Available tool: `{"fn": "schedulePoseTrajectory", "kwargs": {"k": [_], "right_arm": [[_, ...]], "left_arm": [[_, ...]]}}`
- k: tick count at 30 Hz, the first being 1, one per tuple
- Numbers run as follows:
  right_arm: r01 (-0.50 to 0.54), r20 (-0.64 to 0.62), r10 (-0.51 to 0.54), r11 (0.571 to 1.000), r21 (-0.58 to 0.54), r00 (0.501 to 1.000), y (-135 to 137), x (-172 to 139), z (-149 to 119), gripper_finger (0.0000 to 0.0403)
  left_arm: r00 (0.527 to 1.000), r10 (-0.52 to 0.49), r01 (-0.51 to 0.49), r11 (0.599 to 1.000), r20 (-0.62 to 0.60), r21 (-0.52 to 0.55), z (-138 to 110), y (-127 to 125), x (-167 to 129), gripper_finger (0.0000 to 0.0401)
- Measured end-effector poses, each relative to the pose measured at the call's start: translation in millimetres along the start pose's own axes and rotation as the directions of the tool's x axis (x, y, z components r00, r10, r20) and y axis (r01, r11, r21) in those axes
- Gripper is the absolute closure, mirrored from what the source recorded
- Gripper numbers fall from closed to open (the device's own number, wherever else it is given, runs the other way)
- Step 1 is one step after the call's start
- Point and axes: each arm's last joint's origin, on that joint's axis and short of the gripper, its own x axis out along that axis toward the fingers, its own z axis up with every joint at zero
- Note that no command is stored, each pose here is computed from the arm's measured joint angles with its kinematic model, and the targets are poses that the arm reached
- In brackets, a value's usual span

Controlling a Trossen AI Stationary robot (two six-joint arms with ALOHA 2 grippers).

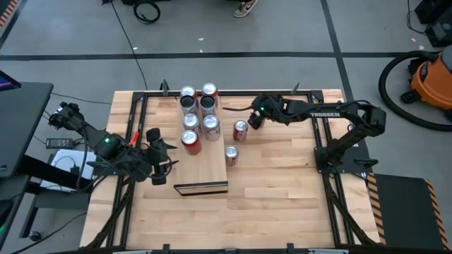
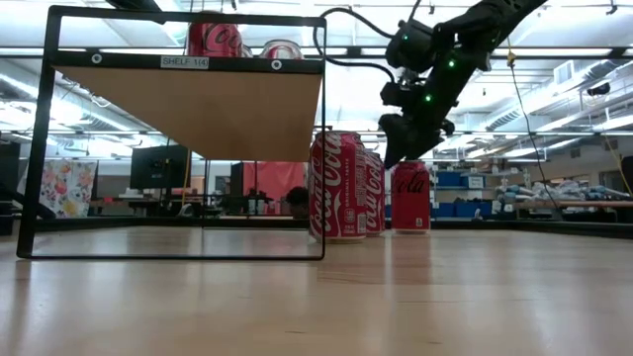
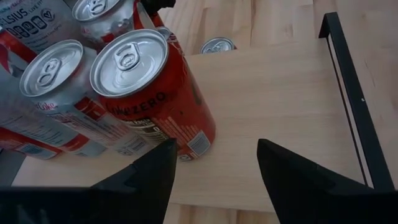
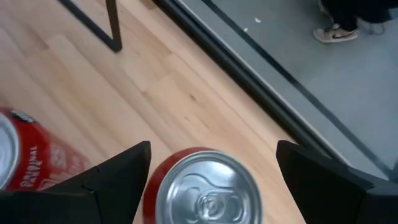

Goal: Place canned beverage on shelf
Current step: Put the red and black soda can on the shelf and align it with the other red and black soda can

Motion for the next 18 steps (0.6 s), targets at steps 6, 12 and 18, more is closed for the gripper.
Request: {"fn": "schedulePoseTrajectory", "kwargs": {"k": [6,12,18], "right_arm": [[-0.068,-0.090,0.073,0.996,0.061,0.993,-9,4,-6,0.0046],[-0.145,-0.118,0.149,0.989,0.041,0.982,-14,7,-6,0.0072],[-0.284,-0.151,0.267,0.953,-0.109,0.952,-15,5,-7,0.0102]], "left_arm": [[1.000,0.000,0.000,1.000,0.000,-0.001,0,0,0,0.0168],[1.000,0.000,0.000,1.000,0.000,-0.002,0,0,0,0.0168],[1.000,0.000,0.000,1.000,0.000,-0.002,0,0,0,0.0168]]}}
